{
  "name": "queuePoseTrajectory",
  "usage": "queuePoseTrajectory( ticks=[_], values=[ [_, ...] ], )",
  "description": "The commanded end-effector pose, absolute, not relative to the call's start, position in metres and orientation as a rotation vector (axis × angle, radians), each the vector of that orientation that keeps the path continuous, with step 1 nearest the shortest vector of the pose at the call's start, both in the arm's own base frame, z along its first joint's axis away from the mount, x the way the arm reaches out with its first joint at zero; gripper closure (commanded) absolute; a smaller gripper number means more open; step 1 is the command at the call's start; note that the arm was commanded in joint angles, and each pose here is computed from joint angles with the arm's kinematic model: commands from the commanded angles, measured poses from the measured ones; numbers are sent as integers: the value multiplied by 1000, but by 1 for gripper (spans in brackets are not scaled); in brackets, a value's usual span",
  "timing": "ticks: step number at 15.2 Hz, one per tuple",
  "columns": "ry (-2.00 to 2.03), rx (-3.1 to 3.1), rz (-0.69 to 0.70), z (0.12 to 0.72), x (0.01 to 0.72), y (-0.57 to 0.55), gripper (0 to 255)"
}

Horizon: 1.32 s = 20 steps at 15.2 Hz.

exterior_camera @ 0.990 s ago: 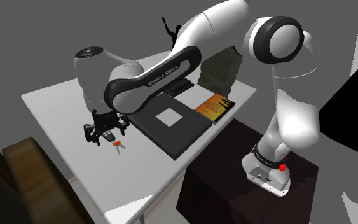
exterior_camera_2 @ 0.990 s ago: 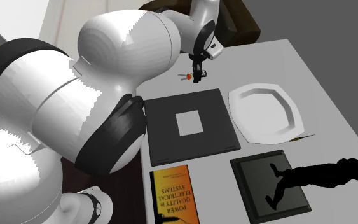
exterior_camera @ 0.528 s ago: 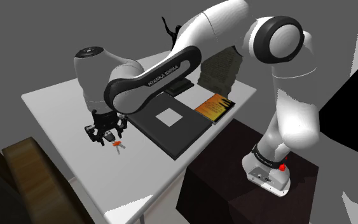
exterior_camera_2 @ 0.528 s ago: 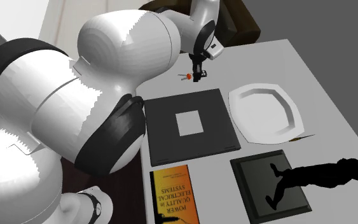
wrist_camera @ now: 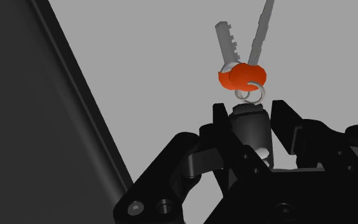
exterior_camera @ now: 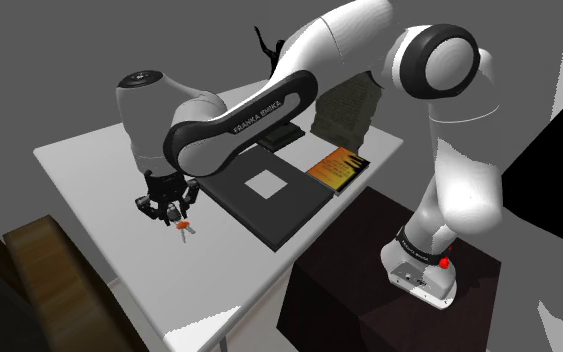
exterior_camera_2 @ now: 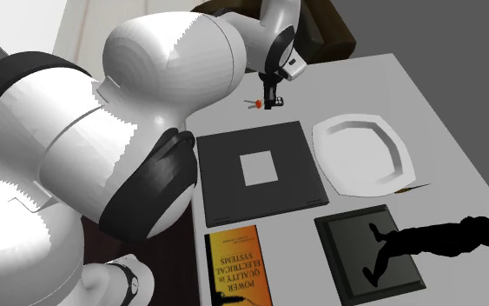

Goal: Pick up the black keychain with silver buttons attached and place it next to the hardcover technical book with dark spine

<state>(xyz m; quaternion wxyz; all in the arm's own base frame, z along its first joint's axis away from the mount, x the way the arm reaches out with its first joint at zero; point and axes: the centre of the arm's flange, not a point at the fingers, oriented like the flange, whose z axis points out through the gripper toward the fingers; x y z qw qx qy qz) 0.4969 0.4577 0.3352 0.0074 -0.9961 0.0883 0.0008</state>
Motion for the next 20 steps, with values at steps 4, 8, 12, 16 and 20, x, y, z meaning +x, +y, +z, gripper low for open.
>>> queuePoseTrajectory(
  ticks=[4,8,12,16,20],
  values=[
    [265,-3112,13,346,496,460,255],
    [265,-3112,13,367,496,460,255],
    [265,-3112,13,388,496,460,255],
    [265,-3112,13,409,496,460,255],
    [265,-3112,13,420,493,433,255]
  ],
)
